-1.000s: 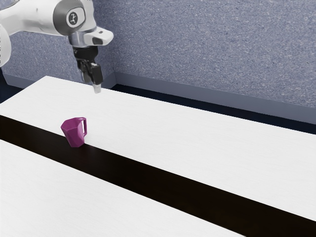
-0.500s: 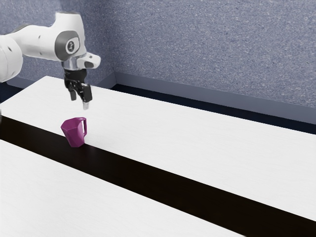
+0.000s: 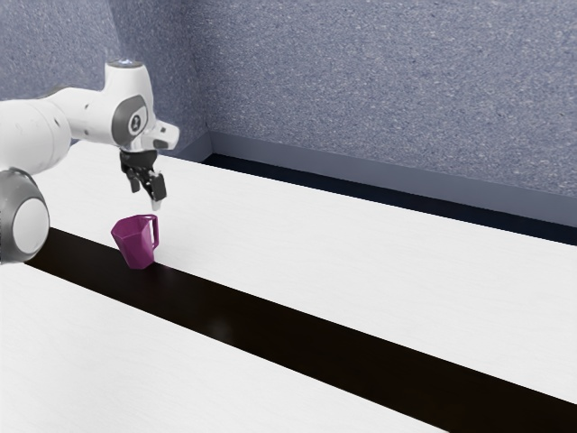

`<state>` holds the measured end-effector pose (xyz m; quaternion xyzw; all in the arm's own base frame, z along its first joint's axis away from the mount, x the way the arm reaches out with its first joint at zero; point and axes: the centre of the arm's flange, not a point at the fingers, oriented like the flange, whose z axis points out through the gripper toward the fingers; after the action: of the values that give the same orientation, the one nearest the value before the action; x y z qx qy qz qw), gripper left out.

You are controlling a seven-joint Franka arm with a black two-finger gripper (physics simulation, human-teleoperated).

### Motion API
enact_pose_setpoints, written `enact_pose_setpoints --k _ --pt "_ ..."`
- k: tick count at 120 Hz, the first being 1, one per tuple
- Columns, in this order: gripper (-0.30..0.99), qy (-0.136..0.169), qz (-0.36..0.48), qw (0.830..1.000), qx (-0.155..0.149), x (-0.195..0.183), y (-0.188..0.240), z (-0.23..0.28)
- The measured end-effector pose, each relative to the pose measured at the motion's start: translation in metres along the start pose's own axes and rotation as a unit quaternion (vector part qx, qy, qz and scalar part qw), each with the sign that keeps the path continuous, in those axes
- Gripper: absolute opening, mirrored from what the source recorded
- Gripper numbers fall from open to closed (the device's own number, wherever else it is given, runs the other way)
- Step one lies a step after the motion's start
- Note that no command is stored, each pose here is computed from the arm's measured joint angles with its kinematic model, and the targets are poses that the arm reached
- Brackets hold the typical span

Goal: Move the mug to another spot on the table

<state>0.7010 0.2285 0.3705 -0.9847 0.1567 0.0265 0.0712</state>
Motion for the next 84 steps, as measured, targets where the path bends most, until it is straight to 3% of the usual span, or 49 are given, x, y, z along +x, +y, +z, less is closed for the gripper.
enact_pose_setpoints --k 30,84 --pt "0.69 0.007 -0.004 1.000 -0.009 0.001 -0.012 0.033" --pt "0.69 -0.013 0.009 1.000 -0.019 0.012 -0.007 0.086"
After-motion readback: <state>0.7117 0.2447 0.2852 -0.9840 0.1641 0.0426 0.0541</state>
